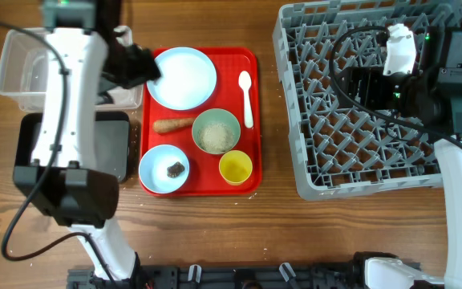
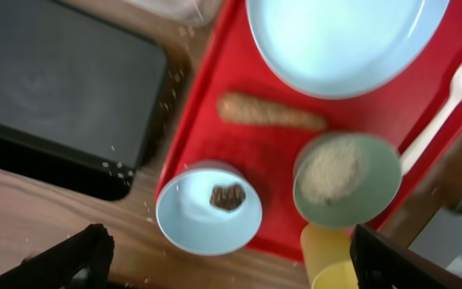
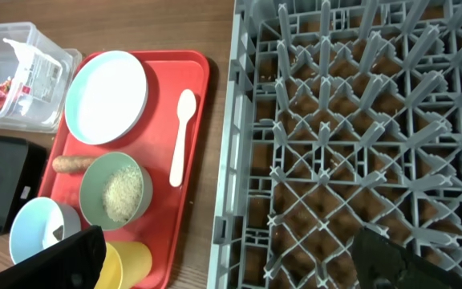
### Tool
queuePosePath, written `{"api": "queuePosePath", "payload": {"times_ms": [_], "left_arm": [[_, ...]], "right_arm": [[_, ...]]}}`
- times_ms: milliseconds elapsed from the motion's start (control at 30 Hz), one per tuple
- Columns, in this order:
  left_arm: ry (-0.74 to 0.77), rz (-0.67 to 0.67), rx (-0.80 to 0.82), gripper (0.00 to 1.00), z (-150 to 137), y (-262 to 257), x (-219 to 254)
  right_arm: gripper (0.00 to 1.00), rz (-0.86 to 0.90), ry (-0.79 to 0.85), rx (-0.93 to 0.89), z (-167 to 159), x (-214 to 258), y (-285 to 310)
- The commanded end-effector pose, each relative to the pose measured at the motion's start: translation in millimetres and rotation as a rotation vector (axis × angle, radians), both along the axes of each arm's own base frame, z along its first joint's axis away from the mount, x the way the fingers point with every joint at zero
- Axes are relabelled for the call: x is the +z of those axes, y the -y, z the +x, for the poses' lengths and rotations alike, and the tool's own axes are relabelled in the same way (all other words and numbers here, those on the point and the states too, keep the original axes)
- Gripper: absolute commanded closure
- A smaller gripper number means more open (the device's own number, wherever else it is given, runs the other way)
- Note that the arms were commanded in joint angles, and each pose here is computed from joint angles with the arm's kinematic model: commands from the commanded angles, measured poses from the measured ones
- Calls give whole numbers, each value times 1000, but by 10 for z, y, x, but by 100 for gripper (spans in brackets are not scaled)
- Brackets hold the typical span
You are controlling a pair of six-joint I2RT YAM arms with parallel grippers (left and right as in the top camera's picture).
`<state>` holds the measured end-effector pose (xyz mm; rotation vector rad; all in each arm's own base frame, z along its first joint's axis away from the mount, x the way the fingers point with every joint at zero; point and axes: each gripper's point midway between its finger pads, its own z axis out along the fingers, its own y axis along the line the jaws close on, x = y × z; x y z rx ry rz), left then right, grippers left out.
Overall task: Sort waste into correct bins and load items into the dishwasher rack
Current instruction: 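Grasp the light-blue bowl with the left gripper and lift it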
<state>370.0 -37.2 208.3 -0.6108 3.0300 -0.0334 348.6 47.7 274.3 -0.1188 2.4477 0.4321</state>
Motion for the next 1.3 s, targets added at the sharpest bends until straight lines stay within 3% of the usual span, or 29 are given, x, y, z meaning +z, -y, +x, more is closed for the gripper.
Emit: {"api": "queuePosePath", "payload": {"times_ms": [0,167,333,533,767,933,1100,1267], "left_arm": [[-123,13,-98,4,-284,322,-265],[-278,19,-179,16,-661,688,-959],[-278,10,-254,21,-792,904,-1434],[-287,21,-254,38,-902,842,-1768],[-261,51,-256,94,-874,784,-1880],[-256,51,-250,96,-813,786,-1761],[-246,35,-210,96,-738,691,-1146],[39,-34,25,96,-420,-16,-402]], "right_arm": [[0,24,-15,3,-10,-24,-37],[0,25,-15,3,-11,-24,-38],[0,25,-15,3,-11,-24,-38],[0,25,-16,3,-12,-25,-38],[0,29,-18,-3,-11,-24,-38],[0,29,-17,-3,-10,-23,-38],[0,40,-23,-16,-9,-23,-38],[0,39,-15,-16,6,-12,-37]]}}
